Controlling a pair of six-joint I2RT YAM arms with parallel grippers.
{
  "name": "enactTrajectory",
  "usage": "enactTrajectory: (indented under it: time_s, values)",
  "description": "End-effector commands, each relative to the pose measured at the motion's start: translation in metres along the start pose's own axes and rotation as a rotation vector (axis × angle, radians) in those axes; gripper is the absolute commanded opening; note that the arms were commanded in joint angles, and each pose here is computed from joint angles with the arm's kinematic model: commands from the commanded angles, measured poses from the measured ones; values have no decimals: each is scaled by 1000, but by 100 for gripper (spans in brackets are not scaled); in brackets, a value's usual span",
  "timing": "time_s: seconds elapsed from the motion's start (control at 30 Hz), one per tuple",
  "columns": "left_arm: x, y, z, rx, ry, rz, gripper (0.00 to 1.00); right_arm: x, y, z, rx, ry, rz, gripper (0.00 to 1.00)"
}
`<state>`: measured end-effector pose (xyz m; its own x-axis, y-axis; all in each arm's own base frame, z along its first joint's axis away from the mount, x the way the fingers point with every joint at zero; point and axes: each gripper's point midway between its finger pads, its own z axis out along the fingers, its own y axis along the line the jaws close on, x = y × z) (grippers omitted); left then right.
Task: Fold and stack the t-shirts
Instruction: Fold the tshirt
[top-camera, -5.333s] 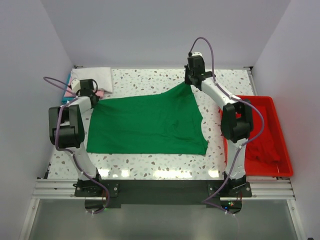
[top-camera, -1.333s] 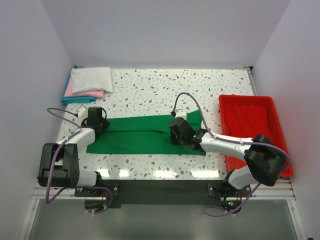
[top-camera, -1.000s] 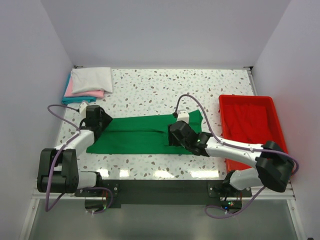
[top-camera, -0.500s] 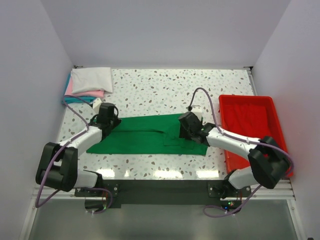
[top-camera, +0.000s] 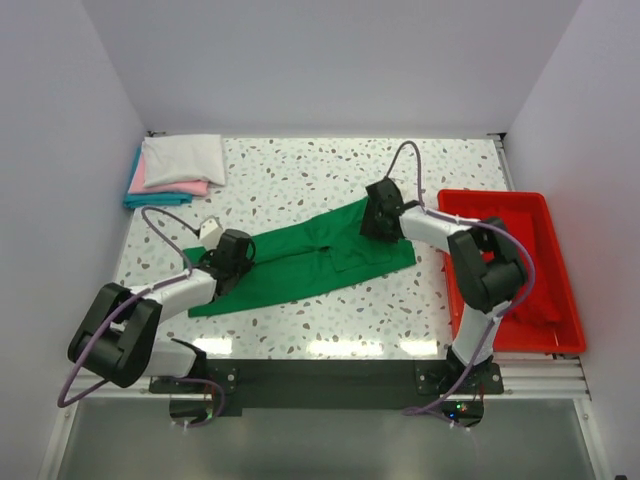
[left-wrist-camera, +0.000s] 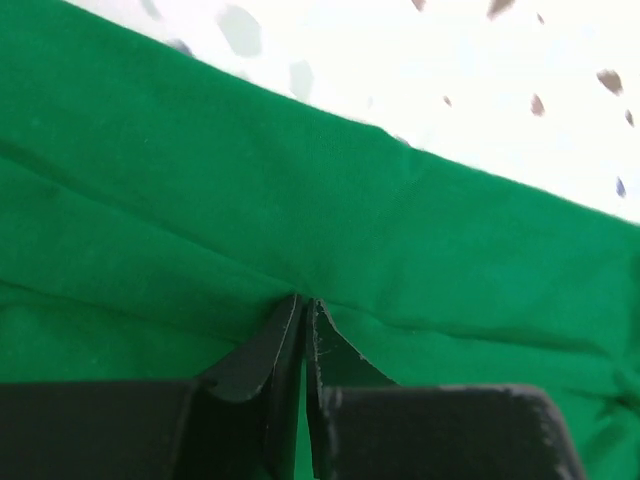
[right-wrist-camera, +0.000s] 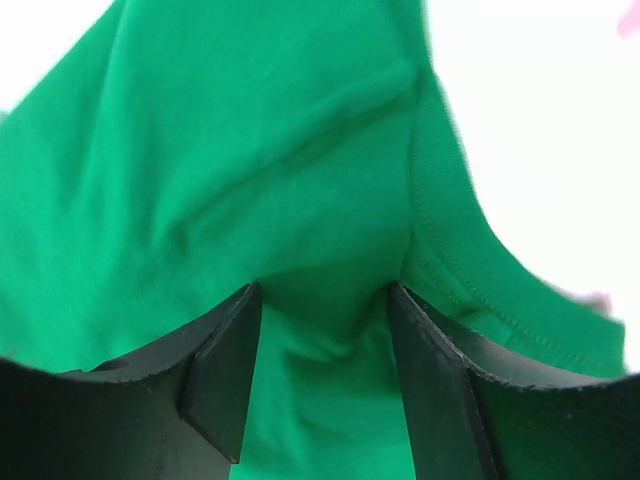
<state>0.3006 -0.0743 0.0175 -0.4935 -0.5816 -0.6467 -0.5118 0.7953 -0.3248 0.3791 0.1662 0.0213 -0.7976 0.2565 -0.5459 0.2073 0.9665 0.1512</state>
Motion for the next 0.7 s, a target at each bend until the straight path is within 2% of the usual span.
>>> enactTrajectory:
  time_s: [0.0,0.1,0.13,0.2,0.23,0.27,0.3,0.33,0.5,0.57,0.63,0.67]
  values:
    - [39,-4,-10,11,80,11,11,-27,17,32,-35,49,-45,58]
    - [56,-35,-23,86,105,-3,17,-42,23,64,-41,91,-95,59]
    - [64,-47,-28,115,120,23,20,-74,43,64,-90,40,-99,60]
    - [58,-67,-37,137,108,59,26,-100,57,71,-91,15,-151,61]
    - [55,-63,-40,109,108,85,33,-108,56,72,-68,6,-164,62]
    - [40,-72,-46,122,68,74,36,-111,51,69,-34,12,-189,63]
    - [33,-72,-49,119,46,86,41,-126,54,64,-25,-21,-189,64]
    - [26,-67,-52,96,27,97,43,-135,47,59,16,-50,-190,68]
    - [-21,-70,-65,83,-121,165,43,-150,39,26,31,-102,-188,71]
    - [-27,-63,-62,20,-134,203,42,-159,43,-3,7,-161,-165,72]
    - [-31,-64,-55,13,-130,255,40,-140,35,-5,15,-132,-162,72]
    - [-18,-68,-48,39,-62,282,38,-130,33,-12,5,-116,-148,72]
